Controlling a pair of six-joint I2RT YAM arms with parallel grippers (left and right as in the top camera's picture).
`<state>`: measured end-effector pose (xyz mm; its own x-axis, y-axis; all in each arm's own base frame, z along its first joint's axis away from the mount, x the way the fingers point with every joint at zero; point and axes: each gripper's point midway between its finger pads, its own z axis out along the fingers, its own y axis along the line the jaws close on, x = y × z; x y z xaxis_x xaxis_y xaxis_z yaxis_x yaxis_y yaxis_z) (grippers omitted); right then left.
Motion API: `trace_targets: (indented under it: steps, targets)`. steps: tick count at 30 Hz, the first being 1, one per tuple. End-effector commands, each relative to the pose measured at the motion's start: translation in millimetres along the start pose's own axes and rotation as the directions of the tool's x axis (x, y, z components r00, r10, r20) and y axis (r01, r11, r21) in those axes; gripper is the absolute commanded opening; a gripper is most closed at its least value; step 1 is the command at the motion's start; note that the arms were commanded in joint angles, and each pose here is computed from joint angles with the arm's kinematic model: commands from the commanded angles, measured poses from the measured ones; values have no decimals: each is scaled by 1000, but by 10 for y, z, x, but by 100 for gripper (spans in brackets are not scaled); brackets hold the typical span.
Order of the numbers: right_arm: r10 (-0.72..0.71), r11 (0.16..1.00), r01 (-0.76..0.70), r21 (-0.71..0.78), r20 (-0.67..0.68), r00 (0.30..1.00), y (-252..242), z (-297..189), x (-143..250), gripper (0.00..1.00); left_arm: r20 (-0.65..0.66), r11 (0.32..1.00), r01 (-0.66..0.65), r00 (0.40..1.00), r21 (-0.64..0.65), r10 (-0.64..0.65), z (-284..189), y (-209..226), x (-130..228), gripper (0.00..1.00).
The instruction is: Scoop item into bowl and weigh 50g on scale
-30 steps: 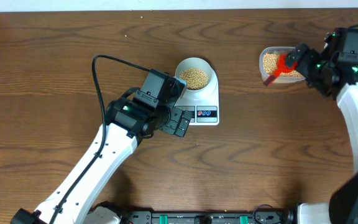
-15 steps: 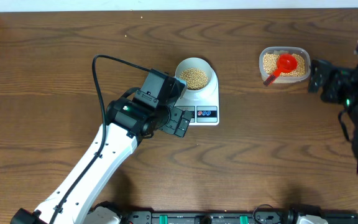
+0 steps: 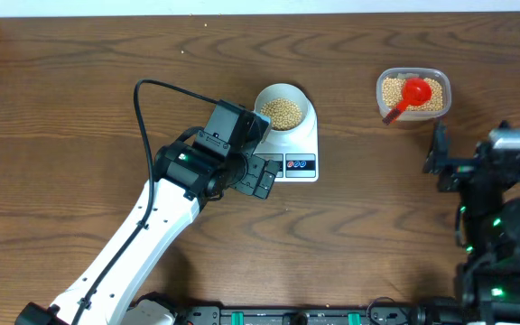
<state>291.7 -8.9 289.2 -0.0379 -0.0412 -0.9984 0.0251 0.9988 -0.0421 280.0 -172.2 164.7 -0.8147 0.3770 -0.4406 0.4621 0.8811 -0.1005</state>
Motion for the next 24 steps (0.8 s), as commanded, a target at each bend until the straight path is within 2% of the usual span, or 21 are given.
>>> trace_targets:
  steps: [1, 24]
  targets:
    - [-54, 998, 53, 17, 36, 998, 20, -82, 153, 99, -2, 1000, -1, 1000, 3, 1, 0, 8, 5, 98]
    - [-74, 997, 75, -1, 177, 981, 107, -417, 631, 99, -2, 1000, -1, 1000, 3, 1, 0, 8, 5, 98]
